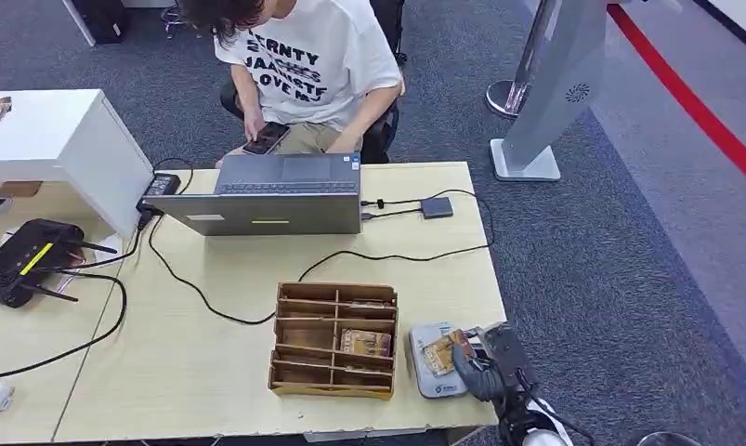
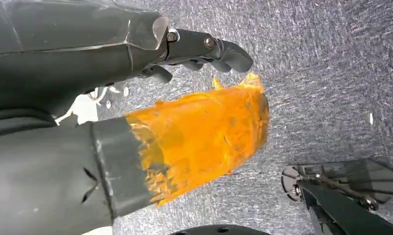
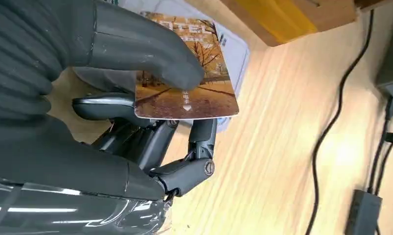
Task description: Pass the card to the sensor for recognition and then transmit it.
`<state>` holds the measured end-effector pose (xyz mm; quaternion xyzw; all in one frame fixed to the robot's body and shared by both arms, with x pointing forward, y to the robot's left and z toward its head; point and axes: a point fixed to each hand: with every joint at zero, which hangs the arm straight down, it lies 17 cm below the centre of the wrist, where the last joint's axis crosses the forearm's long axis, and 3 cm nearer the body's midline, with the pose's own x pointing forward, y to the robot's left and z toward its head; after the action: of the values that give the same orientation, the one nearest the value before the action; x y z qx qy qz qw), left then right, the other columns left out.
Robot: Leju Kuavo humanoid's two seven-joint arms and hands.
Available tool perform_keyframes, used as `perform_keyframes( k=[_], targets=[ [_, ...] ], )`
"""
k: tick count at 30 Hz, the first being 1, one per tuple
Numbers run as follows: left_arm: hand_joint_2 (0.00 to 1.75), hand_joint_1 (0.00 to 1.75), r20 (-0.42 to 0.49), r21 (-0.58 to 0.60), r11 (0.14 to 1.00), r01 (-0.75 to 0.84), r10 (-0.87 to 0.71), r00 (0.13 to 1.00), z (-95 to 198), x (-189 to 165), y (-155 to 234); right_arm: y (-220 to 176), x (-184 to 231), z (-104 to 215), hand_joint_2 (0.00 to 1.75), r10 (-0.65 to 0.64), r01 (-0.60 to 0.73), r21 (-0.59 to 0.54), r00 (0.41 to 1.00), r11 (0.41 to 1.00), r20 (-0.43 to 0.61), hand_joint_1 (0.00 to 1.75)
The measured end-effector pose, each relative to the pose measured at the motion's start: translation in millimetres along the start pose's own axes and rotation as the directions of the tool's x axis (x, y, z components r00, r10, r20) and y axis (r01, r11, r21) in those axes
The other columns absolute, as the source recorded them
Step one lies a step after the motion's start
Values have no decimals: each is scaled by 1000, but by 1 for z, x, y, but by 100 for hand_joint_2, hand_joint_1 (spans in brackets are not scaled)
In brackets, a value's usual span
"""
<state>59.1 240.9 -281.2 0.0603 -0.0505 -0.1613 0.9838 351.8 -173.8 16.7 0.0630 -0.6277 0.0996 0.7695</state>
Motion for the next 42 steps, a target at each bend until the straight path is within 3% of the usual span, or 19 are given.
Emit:
perform_keyframes(
  k=[42],
  targets=[
    [0,0,-1,4,1000,3,-3,1000,0,-1,2,-1,-13,3,175,81,-81,-18,996,997,-25,175]
  ],
)
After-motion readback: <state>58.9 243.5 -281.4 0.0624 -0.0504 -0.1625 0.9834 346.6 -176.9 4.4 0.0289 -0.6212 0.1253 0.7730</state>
